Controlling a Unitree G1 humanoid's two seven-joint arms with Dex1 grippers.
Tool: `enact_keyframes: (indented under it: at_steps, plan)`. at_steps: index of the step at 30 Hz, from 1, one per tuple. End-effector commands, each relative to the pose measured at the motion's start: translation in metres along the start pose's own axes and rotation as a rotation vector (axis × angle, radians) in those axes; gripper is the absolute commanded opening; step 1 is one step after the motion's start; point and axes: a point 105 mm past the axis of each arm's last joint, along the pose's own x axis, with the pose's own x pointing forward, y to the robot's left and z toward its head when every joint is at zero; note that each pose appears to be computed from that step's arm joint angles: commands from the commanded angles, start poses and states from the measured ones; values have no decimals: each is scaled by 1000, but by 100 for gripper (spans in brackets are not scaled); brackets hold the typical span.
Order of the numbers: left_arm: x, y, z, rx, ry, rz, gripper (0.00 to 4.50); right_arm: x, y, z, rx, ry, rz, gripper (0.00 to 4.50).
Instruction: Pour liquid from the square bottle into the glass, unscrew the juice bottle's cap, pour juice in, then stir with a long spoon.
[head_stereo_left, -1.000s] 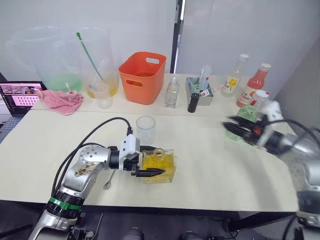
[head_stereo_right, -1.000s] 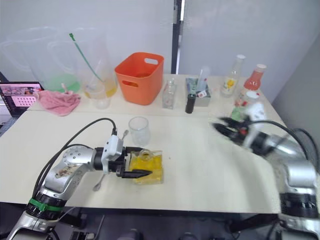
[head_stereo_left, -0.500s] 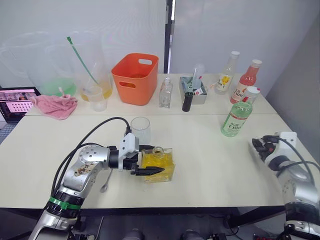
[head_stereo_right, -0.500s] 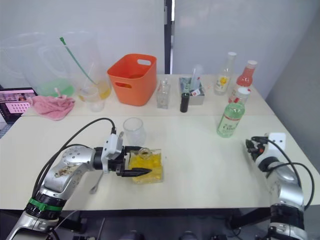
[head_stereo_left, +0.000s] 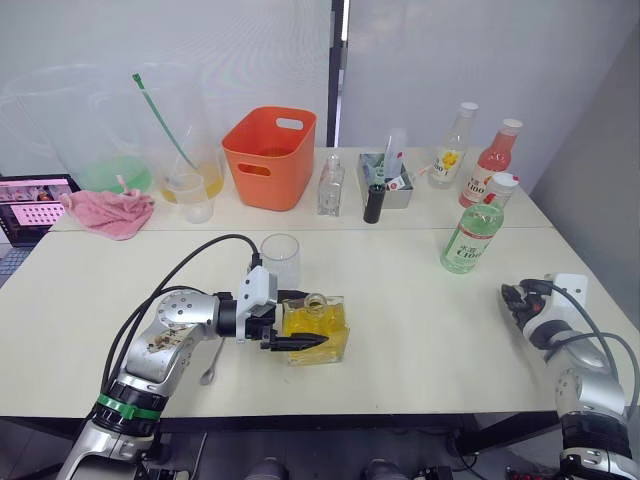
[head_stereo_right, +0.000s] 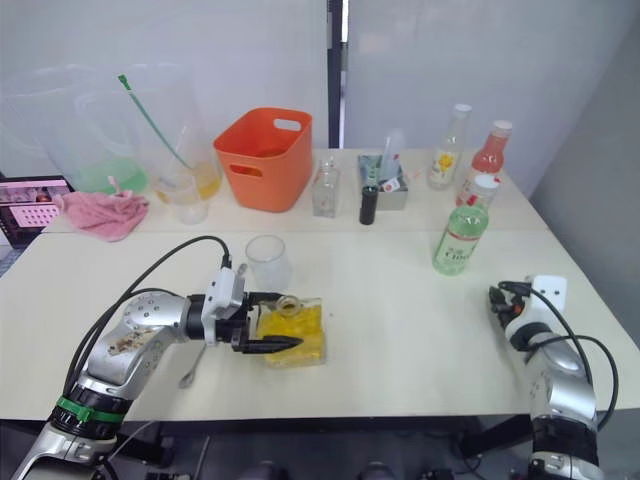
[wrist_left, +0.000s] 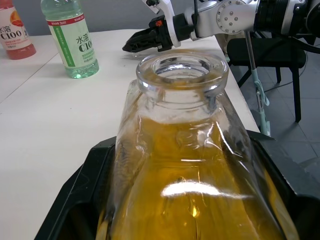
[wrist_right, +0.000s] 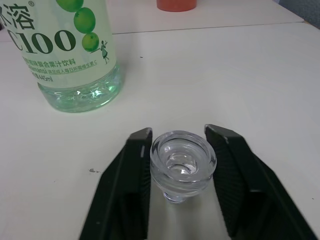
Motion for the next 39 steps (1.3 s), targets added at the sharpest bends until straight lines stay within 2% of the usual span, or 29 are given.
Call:
enact_keyframes:
  at_steps: [1, 5, 12, 15, 20, 24, 27, 33, 39]
  plan:
    - [-4, 3, 2, 28, 9, 35, 281, -2, -5, 13, -16, -52, -3, 311]
    - [-4, 2, 3, 24, 2, 33, 281, -2, -5, 22, -28, -88, 4, 447]
    - [-6, 1, 6, 20, -12, 38, 281, -8, -4, 74, -82, -214, 91, 450]
    - [-8, 0, 9, 17, -21, 43, 281, -18, 12, 98, -130, -188, 296, 450]
    - [-11, -8, 25, -14, -78, 23, 281, -52, 58, 99, -79, -11, 696, 450]
    - [-15, -11, 35, -14, -82, 42, 281, -85, 102, 95, -89, 88, 980, 450]
    - [-21, -10, 43, -7, -77, 78, 281, -104, 134, 96, -61, 115, 1163, 450]
    - [-48, -14, 72, -51, -114, 140, 281, -121, 166, 98, -54, 114, 1360, 450]
    - [-87, -12, 87, -11, -24, 250, 281, -121, 173, 98, -69, 104, 1435, 450]
